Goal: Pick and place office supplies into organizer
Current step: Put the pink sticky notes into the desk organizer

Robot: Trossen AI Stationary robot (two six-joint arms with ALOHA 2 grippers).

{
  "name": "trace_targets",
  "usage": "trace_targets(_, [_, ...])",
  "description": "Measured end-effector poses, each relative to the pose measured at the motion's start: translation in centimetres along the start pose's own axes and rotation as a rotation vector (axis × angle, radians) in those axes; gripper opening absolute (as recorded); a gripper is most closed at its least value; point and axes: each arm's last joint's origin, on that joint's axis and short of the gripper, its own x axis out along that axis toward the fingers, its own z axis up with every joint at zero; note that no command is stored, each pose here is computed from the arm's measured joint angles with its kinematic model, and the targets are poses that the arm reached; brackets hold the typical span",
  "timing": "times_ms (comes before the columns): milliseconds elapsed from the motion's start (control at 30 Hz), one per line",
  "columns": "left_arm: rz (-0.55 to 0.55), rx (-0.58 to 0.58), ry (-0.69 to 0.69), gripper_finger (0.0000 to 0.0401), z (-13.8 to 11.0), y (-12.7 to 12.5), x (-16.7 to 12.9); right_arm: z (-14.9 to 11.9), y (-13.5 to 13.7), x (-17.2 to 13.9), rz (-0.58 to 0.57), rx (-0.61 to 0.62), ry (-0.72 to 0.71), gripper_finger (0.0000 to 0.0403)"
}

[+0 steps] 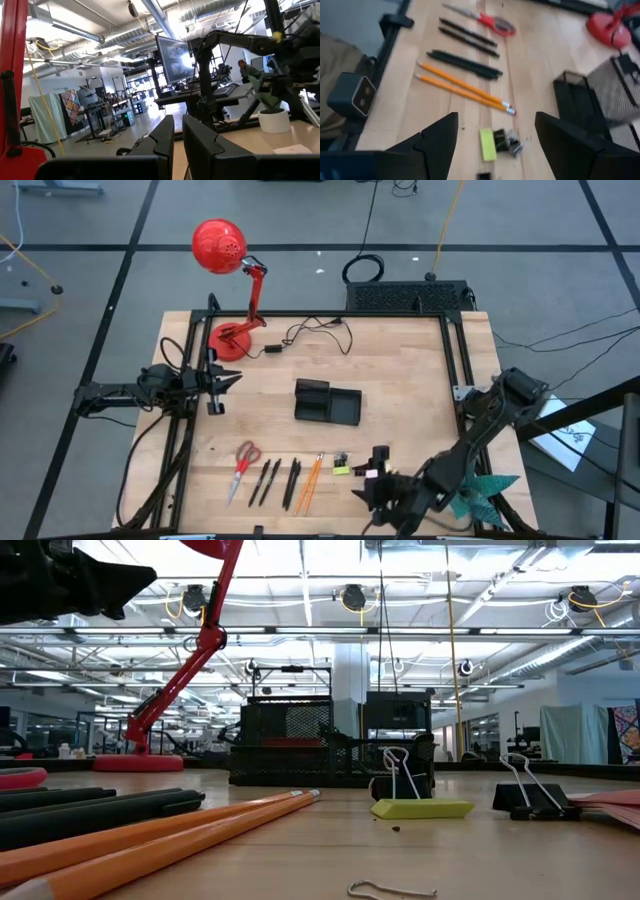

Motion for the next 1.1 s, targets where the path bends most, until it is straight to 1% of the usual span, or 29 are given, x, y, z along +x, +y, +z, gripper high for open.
trace_targets(67, [0.000, 0.001, 0.000, 0.0047, 0.0, 0.0, 0.0, 0.1, 0.6, 0.1, 0.000, 0.005, 0.088, 0.0257])
trace_targets(133, [0.000, 0.001, 0.000, 0.0047, 0.0, 0.0, 0.0, 0.1, 1.1, 0.3, 0.011, 0.023, 0.209, 0.0256])
trace_targets(267, [0.000, -0.005, -0.001, 0.0047, 0.0, 0.0, 0.0, -0.2, 1.9, 0.6, 0.024, 0.092, 0.458, 0.0256])
trace_targets(333, [0.000, -0.019, 0.000, 0.0047, 0.0, 0.0, 0.0, -0.4, 2.4, 0.9, 0.026, 0.125, 0.532, 0.0256])
trace_targets(467, [-0.001, -0.039, 0.005, 0.0047, 0.0, 0.0, 0.0, -1.4, 3.0, 1.9, 0.005, 0.149, 0.591, 0.0255])
trace_targets(633, [-0.008, -0.047, 0.027, 0.0047, -0.3, -0.1, 0.0, -2.6, 3.7, 3.2, -0.028, 0.137, 0.631, 0.0255])
trace_targets(867, [-0.015, 0.007, 0.051, 0.0047, -0.5, -0.1, 0.0, -3.7, 3.1, 3.0, -0.076, 0.099, 0.787, 0.0255])
trace_targets(1100, [-0.015, 0.005, 0.053, 0.0047, -0.5, -0.1, 0.0, -3.9, 3.7, 3.4, -0.046, 0.114, 0.770, 0.0255])
